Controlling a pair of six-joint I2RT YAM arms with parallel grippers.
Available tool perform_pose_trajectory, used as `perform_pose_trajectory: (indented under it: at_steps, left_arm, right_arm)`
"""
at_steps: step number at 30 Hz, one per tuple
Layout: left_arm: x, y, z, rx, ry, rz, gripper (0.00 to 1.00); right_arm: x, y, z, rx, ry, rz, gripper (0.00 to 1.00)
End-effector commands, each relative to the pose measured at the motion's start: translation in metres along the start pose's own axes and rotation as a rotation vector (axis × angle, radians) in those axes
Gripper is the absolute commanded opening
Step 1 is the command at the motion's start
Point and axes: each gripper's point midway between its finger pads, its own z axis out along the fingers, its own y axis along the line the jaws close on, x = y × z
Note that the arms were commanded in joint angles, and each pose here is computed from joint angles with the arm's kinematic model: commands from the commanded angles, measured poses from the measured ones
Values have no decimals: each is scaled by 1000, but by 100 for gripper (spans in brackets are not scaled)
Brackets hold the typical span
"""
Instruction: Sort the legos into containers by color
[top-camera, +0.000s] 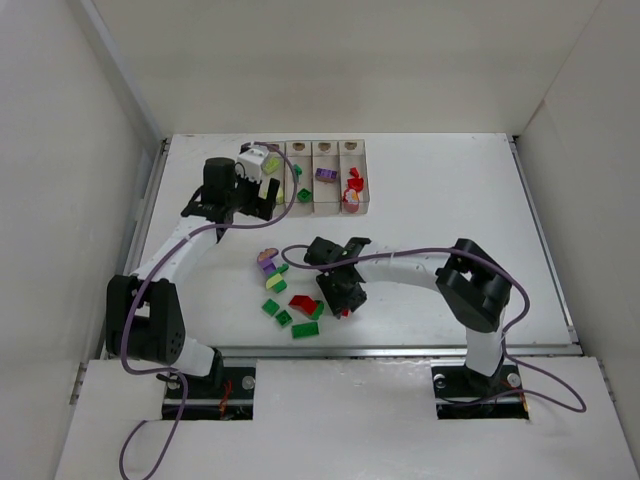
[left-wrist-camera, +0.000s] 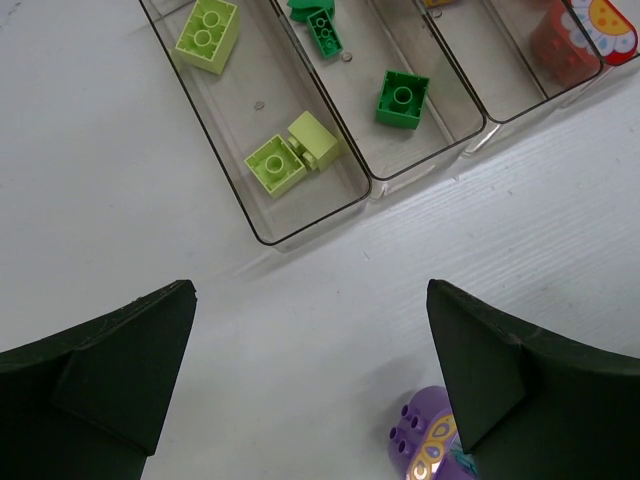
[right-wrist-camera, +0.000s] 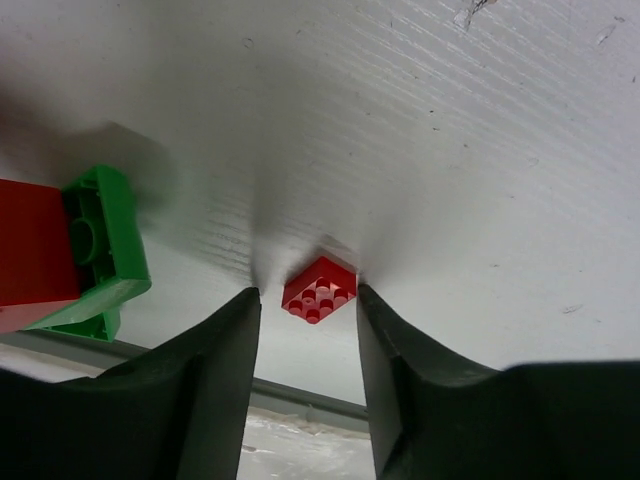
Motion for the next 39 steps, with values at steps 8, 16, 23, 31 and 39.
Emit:
perform_pose_trajectory:
  at_steps: [8,16,23,31,39]
  left_arm:
    - [-12,-2,-12,-1,-57,-6,100]
    - [-12,-2,-12,-1,-57,-6,100]
    - [-14,-1,-13,-10,-56,-7,100]
    - [-13,2,-11,-18,-45,1,100]
    - [-10,12,-15,-68,-12,34,100]
  right_arm:
    - [-9,1,8,30,-33,23,44]
    - [-22,3,10,26,-45,-6,36]
    - [-33,6,7,26,-63,-37,0]
    - [-91,-45,-28,52,-189,83,0]
    - [-262,-166,-117,141,-594,218,0]
